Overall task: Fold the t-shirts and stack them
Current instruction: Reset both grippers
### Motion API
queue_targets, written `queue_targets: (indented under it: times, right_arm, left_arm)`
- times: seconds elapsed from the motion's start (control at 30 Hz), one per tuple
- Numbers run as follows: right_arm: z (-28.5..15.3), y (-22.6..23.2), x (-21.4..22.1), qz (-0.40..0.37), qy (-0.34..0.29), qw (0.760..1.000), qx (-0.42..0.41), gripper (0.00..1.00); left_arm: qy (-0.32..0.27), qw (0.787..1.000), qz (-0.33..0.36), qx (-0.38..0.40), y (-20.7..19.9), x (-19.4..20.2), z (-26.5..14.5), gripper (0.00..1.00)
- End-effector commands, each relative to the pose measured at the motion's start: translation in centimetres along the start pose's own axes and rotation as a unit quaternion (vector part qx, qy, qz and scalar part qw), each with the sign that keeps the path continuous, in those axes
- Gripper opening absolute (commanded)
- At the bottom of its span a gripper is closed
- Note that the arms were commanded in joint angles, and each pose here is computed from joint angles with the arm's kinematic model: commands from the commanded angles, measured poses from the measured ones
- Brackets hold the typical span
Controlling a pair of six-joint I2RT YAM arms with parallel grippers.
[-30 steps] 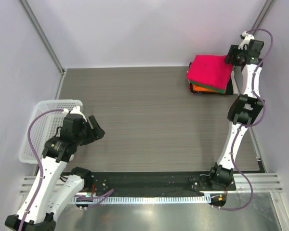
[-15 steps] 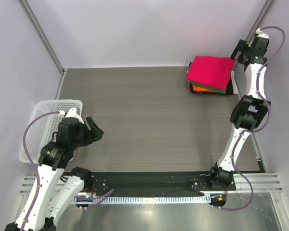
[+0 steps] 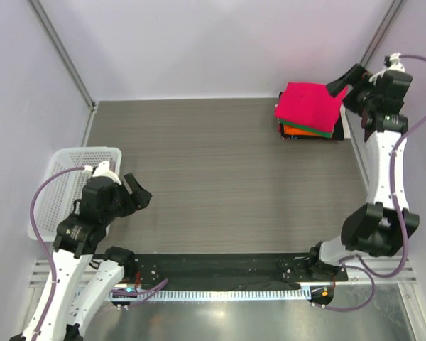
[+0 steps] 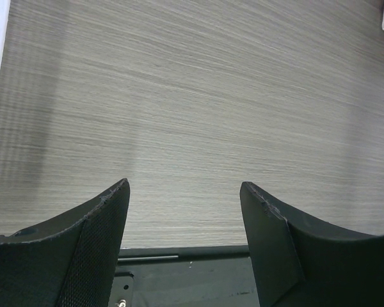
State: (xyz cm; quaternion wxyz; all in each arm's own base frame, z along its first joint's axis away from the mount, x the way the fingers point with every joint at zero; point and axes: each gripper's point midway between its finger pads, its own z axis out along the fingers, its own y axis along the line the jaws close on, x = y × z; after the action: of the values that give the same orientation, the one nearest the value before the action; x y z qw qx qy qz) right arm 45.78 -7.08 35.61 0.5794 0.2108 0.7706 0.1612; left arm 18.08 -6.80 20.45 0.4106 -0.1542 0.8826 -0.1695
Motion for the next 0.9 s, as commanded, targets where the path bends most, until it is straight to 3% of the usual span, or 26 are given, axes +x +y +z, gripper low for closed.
queue_targets:
  times: [0.0, 0.13, 0.17, 0.23, 0.3, 0.43, 0.53, 0.7, 0.87]
  right_arm:
    - [-5.2, 3.1, 3.4, 0.015, 0.012, 0.998, -0.056, 1.00]
    - [-10.0, 1.7, 5.8, 0.054, -0.024, 0.998, -0.014, 1.00]
    - [-10.5, 0.5, 8.1, 0.076, -0.015, 0.997, 0.002, 1.00]
    - [-13.2, 1.2, 8.7, 0.114, -0.042, 0.993, -0.011, 1.00]
    - [-13.9, -0.5, 12.4, 0.155, -0.001, 0.987, 0.041, 1.00]
    - [-15.8, -0.6, 17.6, 0.185, 0.073, 0.978, 0.060, 1.00]
    - [-17.3, -0.6, 21.0, 0.198, 0.114, 0.972, 0.058, 0.99]
    - [-20.2, -0.8, 26.7, 0.213, 0.172, 0.961, 0.034, 0.99]
    - [-22.3, 0.8, 26.7, 0.208, 0.158, 0.965, -0.023, 1.00]
  left_arm:
    - [-0.026, 1.000, 0.001, 0.011, -0.4, -1.0, -0.1, 0.72]
    - [-0.034, 0.999, -0.001, 0.013, -0.4, -1.2, -0.3, 0.72]
    - [-0.035, 0.999, -0.001, 0.011, -0.3, -1.2, -0.2, 0.72]
    - [-0.039, 0.999, -0.005, -0.002, 0.0, -1.4, 0.0, 0.73]
    - [-0.041, 0.999, -0.010, -0.017, 0.4, -1.6, 0.3, 0.74]
    - [-0.072, 0.996, -0.017, -0.056, 1.8, -2.7, 0.6, 0.76]
    - [-0.130, 0.987, -0.015, -0.095, 3.5, -4.4, 1.1, 0.80]
    - [-0.247, 0.953, -0.012, -0.173, 7.7, -6.0, 3.9, 0.91]
    - [-0.312, 0.928, 0.071, -0.188, 9.3, -6.5, 5.7, 0.94]
